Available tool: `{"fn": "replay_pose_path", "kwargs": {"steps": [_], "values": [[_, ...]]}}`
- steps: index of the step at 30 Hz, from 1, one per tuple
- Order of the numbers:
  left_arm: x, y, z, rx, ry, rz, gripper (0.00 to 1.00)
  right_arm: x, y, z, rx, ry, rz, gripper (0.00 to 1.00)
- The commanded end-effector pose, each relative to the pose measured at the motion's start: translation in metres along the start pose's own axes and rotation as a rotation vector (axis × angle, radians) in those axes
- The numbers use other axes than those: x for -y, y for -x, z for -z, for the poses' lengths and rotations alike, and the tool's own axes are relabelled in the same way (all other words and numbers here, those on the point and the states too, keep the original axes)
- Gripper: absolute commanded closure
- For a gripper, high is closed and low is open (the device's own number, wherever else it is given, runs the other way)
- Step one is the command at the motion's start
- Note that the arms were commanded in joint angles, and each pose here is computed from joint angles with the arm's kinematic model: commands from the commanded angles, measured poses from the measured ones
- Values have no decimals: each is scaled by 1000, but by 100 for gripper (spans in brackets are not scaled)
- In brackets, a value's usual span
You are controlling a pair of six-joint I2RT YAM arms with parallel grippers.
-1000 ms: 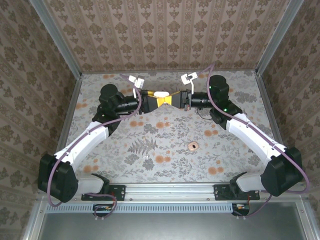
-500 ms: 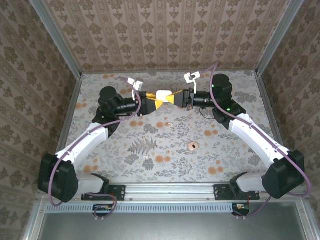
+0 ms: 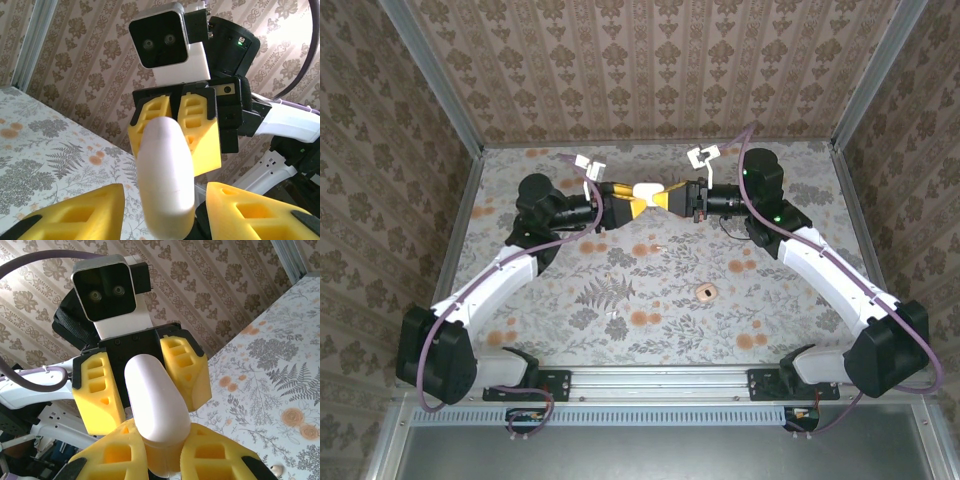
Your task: Insert wireless bluetooth earbuds into charging case
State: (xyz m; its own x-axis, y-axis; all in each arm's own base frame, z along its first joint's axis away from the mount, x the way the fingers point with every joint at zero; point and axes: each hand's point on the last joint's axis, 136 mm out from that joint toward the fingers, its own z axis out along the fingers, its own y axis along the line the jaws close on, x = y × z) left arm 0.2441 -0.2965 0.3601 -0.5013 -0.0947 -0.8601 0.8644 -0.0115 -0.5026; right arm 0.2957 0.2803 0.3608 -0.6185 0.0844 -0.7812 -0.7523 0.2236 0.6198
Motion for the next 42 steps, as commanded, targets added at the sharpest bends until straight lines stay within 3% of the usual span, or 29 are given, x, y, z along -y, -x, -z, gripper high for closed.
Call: {"fn": "replay_pose_path", "kwargs": {"steps": [1, 9, 14, 16, 20, 32, 38, 42], "values": [[11, 11, -6, 7, -44, -36, 58, -11, 1, 4, -3, 27, 37, 100], [9, 9, -5, 7, -37, -40, 78, -13, 2, 4, -2, 32, 41, 100], [10, 1, -6, -26, -34, -101, 88, -8, 8, 7, 30, -16, 43, 71], [18, -5, -7, -50, -59, -160, 90, -7, 14, 8, 42, -34, 42, 64], [27, -14, -7, -65, -76, -269, 95, -2, 21, 5, 22, -51, 16, 60], [28, -25, 2, -88, -20, -364, 100, 18, 14, 7, -2, -89, -57, 56], [18, -33, 3, -130, 9, -307, 100, -16, 17, 15, 21, 17, 48, 37], [17, -33, 1, -131, -12, -273, 100, -28, 11, 17, 16, 36, 106, 29]]}}
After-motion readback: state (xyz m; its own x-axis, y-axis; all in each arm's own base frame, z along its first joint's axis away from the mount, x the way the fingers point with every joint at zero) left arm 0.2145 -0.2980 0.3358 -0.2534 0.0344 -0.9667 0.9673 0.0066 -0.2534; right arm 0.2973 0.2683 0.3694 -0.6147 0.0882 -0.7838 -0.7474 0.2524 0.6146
